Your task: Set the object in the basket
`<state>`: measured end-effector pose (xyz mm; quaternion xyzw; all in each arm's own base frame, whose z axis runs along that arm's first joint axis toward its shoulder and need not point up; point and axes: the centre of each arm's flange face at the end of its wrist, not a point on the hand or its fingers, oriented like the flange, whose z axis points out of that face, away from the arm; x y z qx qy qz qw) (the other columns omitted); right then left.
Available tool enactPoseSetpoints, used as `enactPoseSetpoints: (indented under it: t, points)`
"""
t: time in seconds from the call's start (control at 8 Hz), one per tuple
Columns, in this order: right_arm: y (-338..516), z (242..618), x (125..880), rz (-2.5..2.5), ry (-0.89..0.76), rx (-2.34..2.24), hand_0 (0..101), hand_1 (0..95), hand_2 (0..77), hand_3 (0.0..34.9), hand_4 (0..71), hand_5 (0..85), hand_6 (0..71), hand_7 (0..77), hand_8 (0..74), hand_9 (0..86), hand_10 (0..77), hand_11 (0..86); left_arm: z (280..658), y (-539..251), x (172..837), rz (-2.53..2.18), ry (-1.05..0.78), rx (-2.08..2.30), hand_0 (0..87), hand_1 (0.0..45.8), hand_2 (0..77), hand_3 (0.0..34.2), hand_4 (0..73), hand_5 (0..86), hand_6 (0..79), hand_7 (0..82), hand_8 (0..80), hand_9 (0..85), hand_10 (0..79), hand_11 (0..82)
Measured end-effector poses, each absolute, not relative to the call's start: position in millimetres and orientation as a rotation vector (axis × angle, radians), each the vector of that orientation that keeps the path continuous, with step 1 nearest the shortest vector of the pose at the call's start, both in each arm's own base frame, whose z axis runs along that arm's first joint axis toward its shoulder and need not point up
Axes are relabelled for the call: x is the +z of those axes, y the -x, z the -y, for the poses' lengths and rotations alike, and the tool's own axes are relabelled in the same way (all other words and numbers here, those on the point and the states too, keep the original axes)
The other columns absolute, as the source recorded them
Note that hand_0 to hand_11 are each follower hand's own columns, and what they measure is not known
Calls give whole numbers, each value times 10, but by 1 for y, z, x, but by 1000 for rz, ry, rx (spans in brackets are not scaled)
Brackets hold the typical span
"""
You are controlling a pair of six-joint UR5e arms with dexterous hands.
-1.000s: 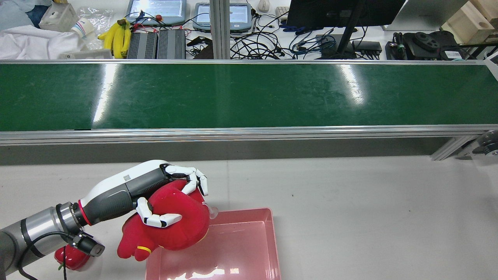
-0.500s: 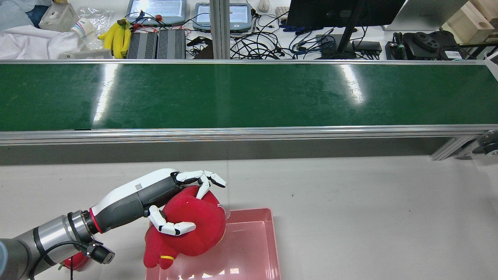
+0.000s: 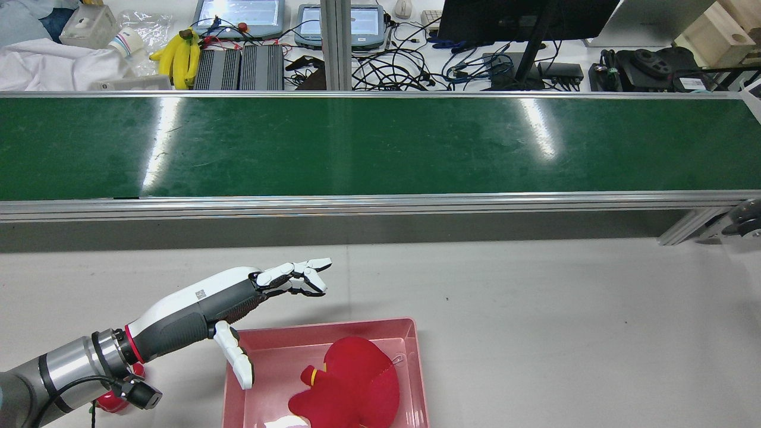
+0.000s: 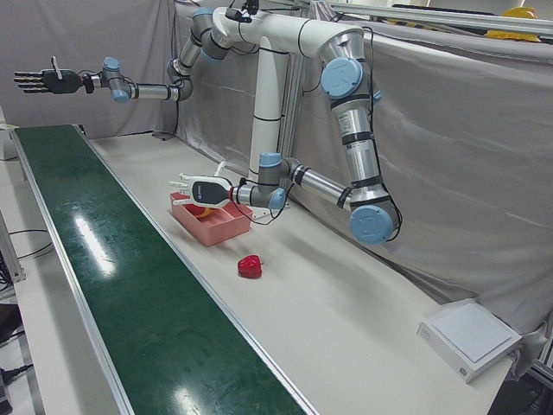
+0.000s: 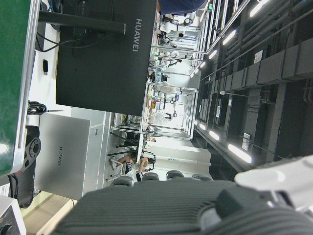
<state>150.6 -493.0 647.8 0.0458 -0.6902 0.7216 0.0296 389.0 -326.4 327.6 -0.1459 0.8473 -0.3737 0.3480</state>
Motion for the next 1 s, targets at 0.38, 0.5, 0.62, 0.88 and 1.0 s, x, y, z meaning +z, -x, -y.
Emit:
enactPoseSetpoints:
  t: [0.38, 0.5, 0.62, 0.88, 1.0]
  points:
    - [-151, 493, 648, 2128, -141, 2225, 1, 0, 11, 0, 0, 0, 0, 5, 0, 0, 0, 0, 329, -383, 325, -2209, 379, -973, 388, 16, 5, 156, 27, 360, 27, 104, 202, 153, 38, 60]
    - [-151, 493, 648, 2129, -141, 2225, 1, 0, 11, 0, 0, 0, 0, 5, 0, 0, 0, 0, 330, -381, 324, -2215, 380, -974, 401, 16, 5, 162, 27, 355, 27, 104, 202, 153, 49, 76]
    - [-151, 493, 648, 2129, -141, 2225, 1, 0, 5, 0, 0, 0, 0, 5, 0, 0, 0, 0, 333, -379, 323, -2221, 376, -977, 401, 16, 5, 162, 27, 355, 27, 104, 202, 153, 49, 76]
    - [-151, 493, 648, 2129, -141, 2225, 0, 0, 5, 0, 0, 0, 0, 5, 0, 0, 0, 0, 340, -365, 315, -2256, 365, -981, 392, 16, 5, 214, 5, 300, 27, 87, 164, 147, 44, 65]
    - [-151, 493, 648, 2129, -141, 2225, 0, 0, 5, 0, 0, 0, 0, 5, 0, 0, 0, 0, 349, -348, 311, -2281, 364, -1003, 403, 16, 33, 216, 5, 355, 27, 98, 164, 164, 71, 109]
